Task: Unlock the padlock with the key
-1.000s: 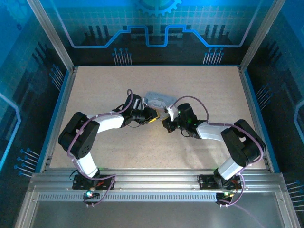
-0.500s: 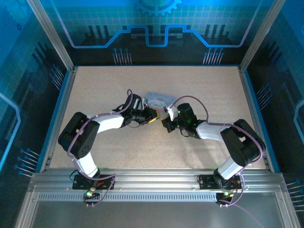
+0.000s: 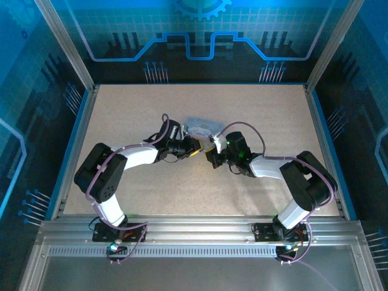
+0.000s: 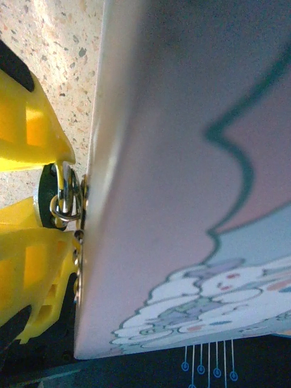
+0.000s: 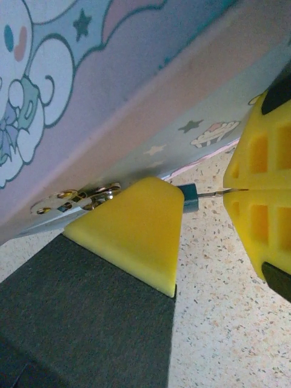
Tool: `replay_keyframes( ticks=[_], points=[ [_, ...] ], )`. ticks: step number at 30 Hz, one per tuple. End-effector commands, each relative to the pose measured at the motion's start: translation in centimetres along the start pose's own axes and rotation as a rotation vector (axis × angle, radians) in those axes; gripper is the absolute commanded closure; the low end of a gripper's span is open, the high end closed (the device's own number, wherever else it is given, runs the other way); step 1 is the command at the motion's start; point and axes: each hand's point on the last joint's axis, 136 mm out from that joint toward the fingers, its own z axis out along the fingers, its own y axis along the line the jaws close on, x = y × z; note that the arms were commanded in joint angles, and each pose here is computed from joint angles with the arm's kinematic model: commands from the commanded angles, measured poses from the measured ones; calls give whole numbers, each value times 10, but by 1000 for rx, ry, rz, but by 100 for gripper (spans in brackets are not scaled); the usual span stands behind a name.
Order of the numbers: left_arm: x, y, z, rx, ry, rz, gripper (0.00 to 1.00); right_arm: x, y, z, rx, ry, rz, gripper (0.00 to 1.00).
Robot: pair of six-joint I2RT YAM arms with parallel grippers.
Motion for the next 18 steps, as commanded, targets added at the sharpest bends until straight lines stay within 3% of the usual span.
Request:
replay_keyframes(
  ticks=[1,18],
  points=[
    [2,-23,-6,55,16,7,90,-40,18,7,-58,-123,-41,100],
    [3,-25,-2,59,18,0,90,-93,20,4,-88,-311,34,100]
  ],
)
